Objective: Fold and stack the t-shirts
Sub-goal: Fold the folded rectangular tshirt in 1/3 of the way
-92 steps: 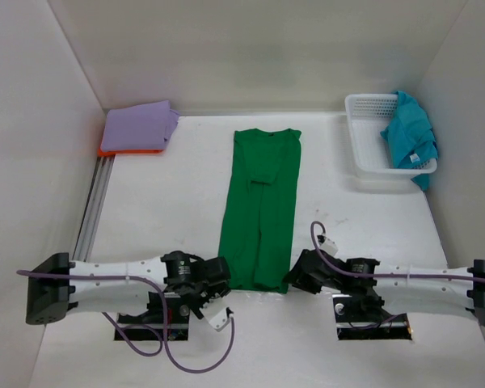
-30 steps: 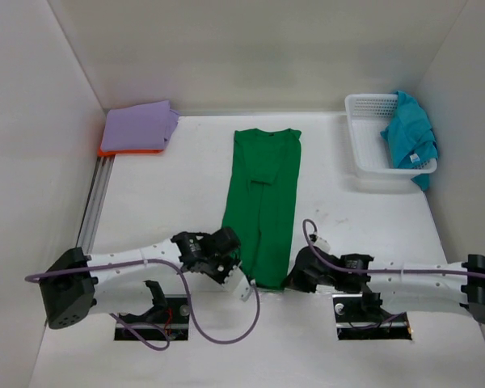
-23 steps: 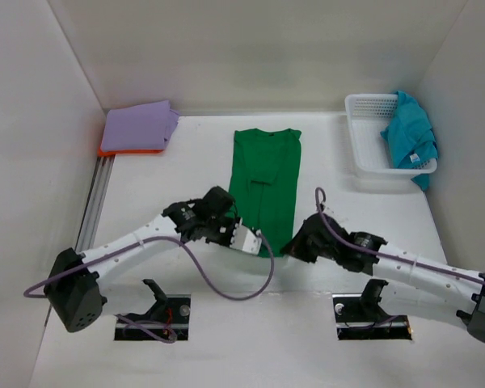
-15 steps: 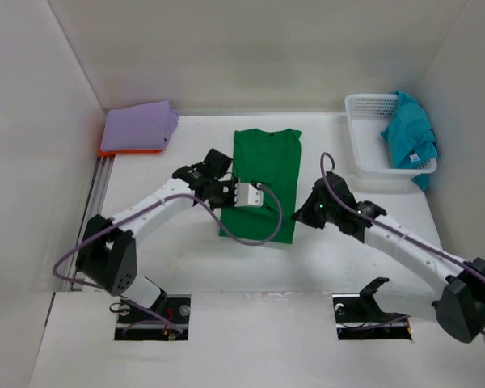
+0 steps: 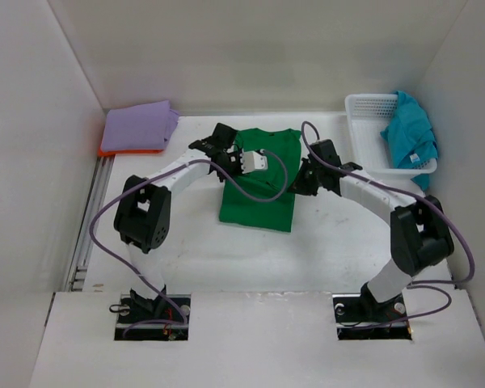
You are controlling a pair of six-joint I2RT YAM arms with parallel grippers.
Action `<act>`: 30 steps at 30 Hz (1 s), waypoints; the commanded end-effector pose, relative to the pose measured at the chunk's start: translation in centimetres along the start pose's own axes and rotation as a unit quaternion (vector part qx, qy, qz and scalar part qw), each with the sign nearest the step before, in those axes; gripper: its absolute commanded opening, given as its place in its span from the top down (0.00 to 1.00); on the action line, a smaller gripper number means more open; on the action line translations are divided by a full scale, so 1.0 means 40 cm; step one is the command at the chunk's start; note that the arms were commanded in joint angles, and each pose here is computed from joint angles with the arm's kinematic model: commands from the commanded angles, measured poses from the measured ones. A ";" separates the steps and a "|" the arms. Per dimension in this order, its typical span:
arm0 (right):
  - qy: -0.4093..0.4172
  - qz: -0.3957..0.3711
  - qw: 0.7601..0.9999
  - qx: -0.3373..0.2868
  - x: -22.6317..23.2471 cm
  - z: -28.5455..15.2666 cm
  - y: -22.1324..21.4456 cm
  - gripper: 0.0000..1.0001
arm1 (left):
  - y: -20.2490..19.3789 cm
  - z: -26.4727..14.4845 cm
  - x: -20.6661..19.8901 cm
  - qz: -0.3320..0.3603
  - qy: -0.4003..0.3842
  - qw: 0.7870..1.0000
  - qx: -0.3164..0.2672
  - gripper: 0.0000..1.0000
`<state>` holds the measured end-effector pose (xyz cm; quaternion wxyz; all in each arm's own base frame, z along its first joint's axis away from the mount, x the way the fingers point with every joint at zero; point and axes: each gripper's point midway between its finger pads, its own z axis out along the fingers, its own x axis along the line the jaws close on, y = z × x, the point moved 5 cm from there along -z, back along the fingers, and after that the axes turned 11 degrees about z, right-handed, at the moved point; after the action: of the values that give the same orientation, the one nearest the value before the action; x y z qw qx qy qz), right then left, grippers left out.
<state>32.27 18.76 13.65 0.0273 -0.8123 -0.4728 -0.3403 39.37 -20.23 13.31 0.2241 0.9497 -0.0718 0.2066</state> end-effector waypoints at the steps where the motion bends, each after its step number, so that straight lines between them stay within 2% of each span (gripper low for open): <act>1: 0.029 -0.022 0.999 -0.025 0.043 0.013 0.072 1.00 | 0.008 -0.002 0.071 -0.010 0.048 0.999 -0.009 0.95; 11: 0.003 -0.023 1.000 -0.012 0.019 0.103 0.127 1.00 | -0.002 0.062 0.120 -0.012 0.082 0.996 -0.019 0.93; 14: -0.005 -0.025 0.999 -0.021 0.011 0.119 0.141 0.94 | -0.012 0.081 0.129 -0.014 0.091 0.996 -0.018 0.92; 16: -0.008 -0.023 0.999 -0.036 0.004 0.127 0.165 0.86 | -0.019 0.089 0.138 -0.021 0.100 0.995 -0.021 0.90; 18: 0.005 -0.018 0.999 -0.050 0.008 0.131 0.193 0.71 | -0.023 0.094 0.151 -0.027 0.112 0.993 -0.022 0.82; 19: 0.013 -0.016 0.998 -0.057 0.015 0.129 0.206 0.68 | -0.026 0.094 0.158 -0.031 0.120 0.992 -0.020 0.76; 23: 0.024 -0.012 0.994 -0.102 0.036 0.097 0.285 0.64 | -0.048 0.069 0.216 -0.055 0.178 0.982 -0.004 0.45; 24: 0.024 -0.009 0.993 -0.114 0.039 0.085 0.305 0.64 | -0.057 0.054 0.242 -0.063 0.203 0.977 0.002 0.40; 28: 0.018 -0.011 0.991 -0.134 0.041 0.035 0.333 0.64 | -0.066 -0.073 0.341 -0.076 0.292 0.953 0.007 0.35; 30: 0.021 -0.019 0.990 -0.139 0.040 -0.004 0.315 0.60 | -0.045 -0.141 0.326 -0.056 0.293 0.955 -0.013 0.33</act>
<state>43.00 13.21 14.01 -0.0505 -0.8183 -0.4320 -0.3757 49.39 -17.67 13.96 0.2179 0.9005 0.0365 0.3745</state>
